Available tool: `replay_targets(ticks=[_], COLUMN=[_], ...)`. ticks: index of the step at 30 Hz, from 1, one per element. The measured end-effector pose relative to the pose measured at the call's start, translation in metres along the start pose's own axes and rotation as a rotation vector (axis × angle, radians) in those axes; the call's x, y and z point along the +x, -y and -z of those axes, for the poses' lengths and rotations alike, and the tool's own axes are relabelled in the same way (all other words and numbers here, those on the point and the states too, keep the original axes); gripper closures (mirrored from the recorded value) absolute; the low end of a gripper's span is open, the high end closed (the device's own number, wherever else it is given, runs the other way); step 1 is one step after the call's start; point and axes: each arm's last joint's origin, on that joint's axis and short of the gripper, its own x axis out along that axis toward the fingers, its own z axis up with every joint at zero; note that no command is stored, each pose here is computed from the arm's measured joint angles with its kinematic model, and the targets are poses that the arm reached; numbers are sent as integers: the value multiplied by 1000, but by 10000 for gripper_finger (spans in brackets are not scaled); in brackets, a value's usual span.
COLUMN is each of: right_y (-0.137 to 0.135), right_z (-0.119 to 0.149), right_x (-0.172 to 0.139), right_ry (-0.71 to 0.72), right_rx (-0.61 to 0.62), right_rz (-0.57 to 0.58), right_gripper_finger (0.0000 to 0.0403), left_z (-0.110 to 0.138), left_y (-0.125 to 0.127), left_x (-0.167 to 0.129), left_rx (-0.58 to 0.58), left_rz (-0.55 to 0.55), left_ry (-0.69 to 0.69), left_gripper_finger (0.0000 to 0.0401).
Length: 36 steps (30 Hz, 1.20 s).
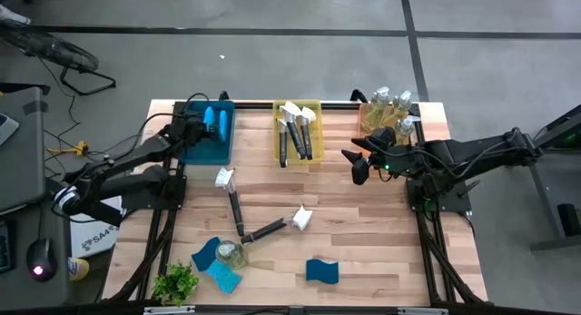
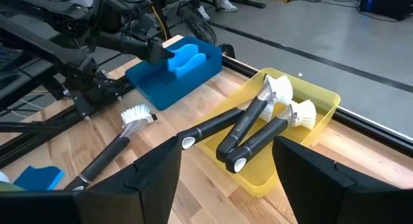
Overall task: Pick & Place Kitchen Sink Supplies
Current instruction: Put the blue dishwashing sponge into the blue bin
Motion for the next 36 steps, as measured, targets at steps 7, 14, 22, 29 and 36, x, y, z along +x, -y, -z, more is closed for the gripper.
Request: replay_targets(ticks=[7, 14, 22, 29, 36], right_y=[0, 0, 0, 0, 0], right_z=[0, 0, 0, 0, 0], right_x=[0, 0, 0, 0, 0], right_ry=[-2, -6, -5, -5, -6], right_rx=[0, 1, 0, 0, 0], right_rz=[-3, -8, -7, -7, -8], right_gripper_finger=[165, 165, 165, 165, 165], left_z=[3, 7, 7, 8, 12], left_y=[5, 5, 7, 7, 6], left_x=[8, 14, 14, 14, 13], left_rx=[11, 22, 24, 26, 25], left_rz=[5, -13, 38, 65, 66], left_ry=[-22, -53, -76, -98, -147], left_gripper_finger=[391, 391, 391, 391, 391])
